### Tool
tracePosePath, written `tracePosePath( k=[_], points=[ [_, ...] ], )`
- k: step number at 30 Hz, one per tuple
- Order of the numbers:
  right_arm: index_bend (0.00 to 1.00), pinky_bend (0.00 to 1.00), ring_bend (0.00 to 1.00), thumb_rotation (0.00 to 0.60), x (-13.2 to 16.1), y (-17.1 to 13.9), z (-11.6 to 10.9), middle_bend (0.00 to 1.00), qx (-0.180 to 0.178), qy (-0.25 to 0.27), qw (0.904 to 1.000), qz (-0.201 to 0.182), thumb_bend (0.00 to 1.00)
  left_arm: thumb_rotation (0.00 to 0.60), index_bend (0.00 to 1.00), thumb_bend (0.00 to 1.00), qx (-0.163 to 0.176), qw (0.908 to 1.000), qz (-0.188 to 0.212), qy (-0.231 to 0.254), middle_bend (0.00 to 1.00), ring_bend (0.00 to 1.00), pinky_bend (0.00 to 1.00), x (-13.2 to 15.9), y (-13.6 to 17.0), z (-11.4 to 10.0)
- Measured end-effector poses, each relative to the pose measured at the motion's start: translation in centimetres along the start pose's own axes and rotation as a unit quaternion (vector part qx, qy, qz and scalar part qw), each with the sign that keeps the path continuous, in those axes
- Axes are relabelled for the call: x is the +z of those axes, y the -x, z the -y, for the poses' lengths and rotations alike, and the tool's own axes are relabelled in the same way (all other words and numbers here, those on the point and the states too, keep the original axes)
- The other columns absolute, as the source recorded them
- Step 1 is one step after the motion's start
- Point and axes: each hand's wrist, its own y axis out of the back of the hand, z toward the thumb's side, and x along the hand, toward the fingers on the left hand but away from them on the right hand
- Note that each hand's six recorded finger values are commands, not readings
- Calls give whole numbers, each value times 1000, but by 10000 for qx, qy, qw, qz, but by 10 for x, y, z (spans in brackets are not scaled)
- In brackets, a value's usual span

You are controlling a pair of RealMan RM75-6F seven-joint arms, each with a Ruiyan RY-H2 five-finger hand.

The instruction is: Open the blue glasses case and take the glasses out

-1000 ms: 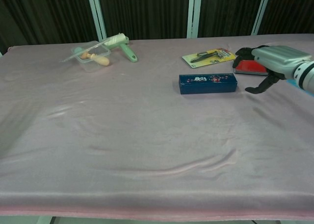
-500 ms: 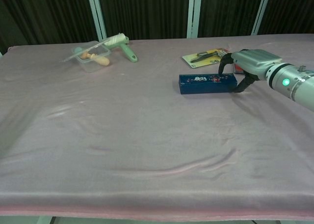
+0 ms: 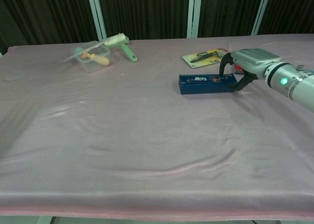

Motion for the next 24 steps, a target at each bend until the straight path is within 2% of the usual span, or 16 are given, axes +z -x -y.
tracePosePath(
  k=[9, 24],
  points=[
    [553, 207, 266, 600, -4, 0, -1, 295, 12, 9, 10000, 29, 604, 600, 0, 414, 7, 10000, 6, 7, 0, 0, 35, 0, 0, 0],
    [561, 218, 284, 600, 3, 10, -11, 304, -56, 30, 10000, 55, 610, 600, 0, 414, -37, 10000, -28, -19, 0, 0, 35, -1, -1, 2]
  ],
)
